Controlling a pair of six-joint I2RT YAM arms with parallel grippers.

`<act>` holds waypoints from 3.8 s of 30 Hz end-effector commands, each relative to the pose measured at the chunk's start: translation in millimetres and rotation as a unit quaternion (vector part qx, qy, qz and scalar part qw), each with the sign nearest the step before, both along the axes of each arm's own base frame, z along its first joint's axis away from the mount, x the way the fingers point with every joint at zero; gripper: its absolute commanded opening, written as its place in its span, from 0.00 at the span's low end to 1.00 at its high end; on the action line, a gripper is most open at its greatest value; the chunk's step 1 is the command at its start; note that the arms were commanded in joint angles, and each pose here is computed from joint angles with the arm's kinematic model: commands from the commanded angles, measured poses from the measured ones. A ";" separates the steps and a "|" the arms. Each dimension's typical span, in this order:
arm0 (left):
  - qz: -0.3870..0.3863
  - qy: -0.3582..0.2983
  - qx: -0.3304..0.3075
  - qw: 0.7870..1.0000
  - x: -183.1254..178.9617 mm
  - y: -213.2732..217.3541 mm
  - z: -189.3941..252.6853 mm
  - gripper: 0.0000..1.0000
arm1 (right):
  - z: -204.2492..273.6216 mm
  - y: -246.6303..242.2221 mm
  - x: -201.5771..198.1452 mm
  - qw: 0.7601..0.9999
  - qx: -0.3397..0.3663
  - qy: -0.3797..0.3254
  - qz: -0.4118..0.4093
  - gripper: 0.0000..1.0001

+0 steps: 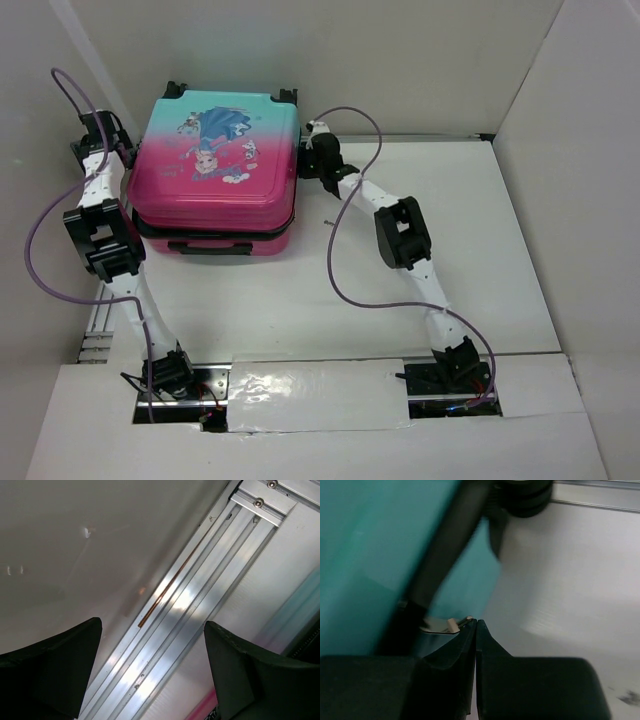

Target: Pack the luggage

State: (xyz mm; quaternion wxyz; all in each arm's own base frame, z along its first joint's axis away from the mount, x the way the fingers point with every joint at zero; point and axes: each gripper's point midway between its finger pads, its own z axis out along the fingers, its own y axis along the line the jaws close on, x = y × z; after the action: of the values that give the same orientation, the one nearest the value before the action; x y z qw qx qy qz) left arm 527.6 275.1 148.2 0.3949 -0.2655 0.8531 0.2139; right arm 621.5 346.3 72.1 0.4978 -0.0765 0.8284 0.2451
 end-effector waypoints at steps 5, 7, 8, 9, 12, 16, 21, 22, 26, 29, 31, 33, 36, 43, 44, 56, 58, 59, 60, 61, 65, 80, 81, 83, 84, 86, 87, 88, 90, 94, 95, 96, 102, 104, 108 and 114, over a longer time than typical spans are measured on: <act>-0.048 0.017 -0.001 0.999 18.1 -0.3 -22.8 0.96 | 20.7 25.3 9.6 0.998 0.047 -0.040 0.028 0.08; -0.083 0.043 -0.021 0.995 20.9 -9.5 -46.7 0.95 | 18.6 29.3 2.5 0.997 0.051 -0.032 0.047 0.07; -0.101 0.042 -0.027 0.994 23.6 -14.0 -47.5 0.93 | 12.4 29.8 -1.0 0.997 0.049 -0.023 0.053 0.07; -0.115 0.050 -0.035 0.991 21.8 -19.0 -55.9 0.93 | 17.3 28.3 -3.9 0.997 0.048 -0.022 0.053 0.07; -0.173 0.058 -0.047 0.982 24.3 -40.2 -71.1 0.93 | 17.2 38.2 -18.7 0.997 0.038 -0.019 0.067 0.03; -0.259 0.060 -0.037 0.963 43.5 -91.0 -67.6 0.92 | 25.0 38.4 -41.9 0.997 0.029 -0.009 0.067 0.00; -0.342 0.077 -0.001 0.937 60.1 -153.9 -79.2 0.90 | 38.7 40.2 -89.5 0.997 0.039 -0.012 0.065 0.00; -0.368 0.080 0.007 0.926 65.1 -180.2 -79.0 0.90 | 38.2 26.1 -100.3 0.998 0.031 -0.010 0.049 0.00; -0.429 0.087 0.040 0.898 76.3 -241.0 -81.9 0.90 | 49.1 25.1 -130.8 0.998 0.029 -0.018 0.050 0.00; -0.463 0.075 0.044 0.882 81.2 -285.7 -78.9 0.90 | 50.6 22.8 -147.5 0.998 0.023 -0.015 0.050 0.00; -0.483 0.061 0.046 0.872 83.3 -308.6 -70.8 0.90 | 41.4 25.8 -167.9 0.999 0.006 -0.009 0.052 0.00; -0.513 0.043 0.043 0.856 83.5 -340.9 -64.1 0.90 | 57.2 29.8 -187.1 0.998 0.008 -0.019 0.058 0.00; -0.558 0.024 0.031 0.829 78.8 -388.1 -53.8 0.90 | 70.7 18.6 -230.1 0.998 0.005 -0.022 0.052 0.00; -0.613 -0.016 0.017 0.790 76.7 -451.8 -15.0 0.90 | 83.0 17.1 -323.6 0.998 0.012 -0.022 0.062 0.00; -0.622 -0.016 0.017 0.783 75.1 -466.3 -13.6 0.90 | 84.9 9.4 -330.1 0.998 0.004 -0.029 0.047 0.00; -0.507 -0.135 -0.010 0.851 101.3 -445.9 117.9 0.99 | 109.7 -3.2 -380.1 0.999 -0.022 -0.022 0.040 0.00; -0.459 -0.184 -0.032 0.869 93.1 -409.8 170.0 0.99 | 136.3 4.3 -392.5 0.996 -0.015 -0.047 0.077 0.00; -0.443 -0.194 -0.040 0.874 88.9 -396.4 181.4 0.99 | 142.0 8.7 -404.2 0.994 -0.021 -0.054 0.097 0.00; -0.418 -0.213 -0.043 0.882 86.2 -369.2 200.8 0.99 | 163.9 15.0 -413.5 0.990 -0.003 -0.070 0.121 0.00; -0.402 -0.249 -0.059 0.879 72.0 -357.8 237.2 0.99 | 174.4 16.5 -420.1 0.985 -0.014 -0.091 0.143 0.00; -0.340 -0.322 -0.098 0.878 39.8 -293.5 303.2 0.99 | 231.0 17.2 -437.7 0.977 0.010 -0.138 0.164 0.02; -0.106 -0.227 -0.109 0.962 -98.6 -145.5 221.2 0.99 | 321.6 -129.3 -203.0 0.978 -0.002 -0.156 -0.136 0.58; -0.084 -0.240 -0.114 0.960 -113.5 -143.2 223.3 0.99 | 320.6 -137.1 -189.2 0.978 -0.003 -0.154 -0.143 0.58; -0.033 -0.218 -0.132 0.966 -134.4 -124.2 181.5 0.99 | 309.8 -163.4 -149.8 0.977 0.001 -0.131 -0.165 0.58; -0.004 -0.211 -0.143 0.967 -152.2 -109.9 162.4 0.99 | 293.4 -174.9 -128.1 0.980 0.002 -0.109 -0.166 0.58; 0.019 -0.200 -0.157 0.967 -164.2 -97.8 143.7 0.99 | 269.5 -184.3 -109.0 0.983 0.001 -0.084 -0.164 0.58; 0.020 -0.196 -0.175 0.965 -166.4 -97.9 134.0 0.99 | 261.4 -184.5 -101.3 0.984 0.002 -0.076 -0.158 0.58; 0.029 -0.183 -0.190 0.964 -170.9 -98.0 116.3 0.99 | 249.7 -192.5 -91.6 0.985 -0.001 -0.065 -0.162 0.58; 0.026 -0.168 -0.221 0.960 -169.8 -106.6 94.4 0.99 | 218.8 -187.1 -70.6 0.988 -0.005 -0.043 -0.151 0.58; 0.027 -0.156 -0.252 0.955 -167.4 -121.7 54.5 0.99 | 176.5 -167.6 -38.2 0.992 -0.008 -0.008 -0.123 0.58; 0.016 -0.146 -0.257 0.955 -165.5 -132.8 43.5 0.98 | 188.5 -155.2 -31.1 0.993 -0.002 -0.020 -0.112 0.58; 0.018 -0.144 -0.250 0.957 -162.3 -132.9 41.3 0.98 | 158.9 -152.3 -20.0 0.994 -0.016 0.001 -0.110 0.58; -0.039 -0.103 -0.239 0.965 -132.5 -164.9 24.0 0.97 | 125.9 -103.5 -0.4 0.996 -0.024 0.009 -0.085 0.58; -0.060 -0.080 -0.240 0.966 -120.9 -180.7 11.5 0.94 | 116.9 -93.0 9.5 0.996 -0.021 -0.002 -0.084 0.60; -0.084 -0.056 -0.236 0.966 -105.1 -196.1 -1.3 0.93 | 115.4 -68.2 19.0 0.998 -0.001 -0.020 -0.062 0.64; -0.159 -0.056 -0.260 0.951 -88.5 -219.6 -1.7 0.89 | 120.0 -3.6 2.3 0.998 0.025 -0.052 0.025 0.72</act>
State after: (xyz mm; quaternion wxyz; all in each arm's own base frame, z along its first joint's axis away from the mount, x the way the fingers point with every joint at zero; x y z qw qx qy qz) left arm 410.0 99.7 126.2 0.3541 -0.3069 0.8833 -0.0160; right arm 649.7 250.7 155.1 0.5150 -0.0177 0.8382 0.1786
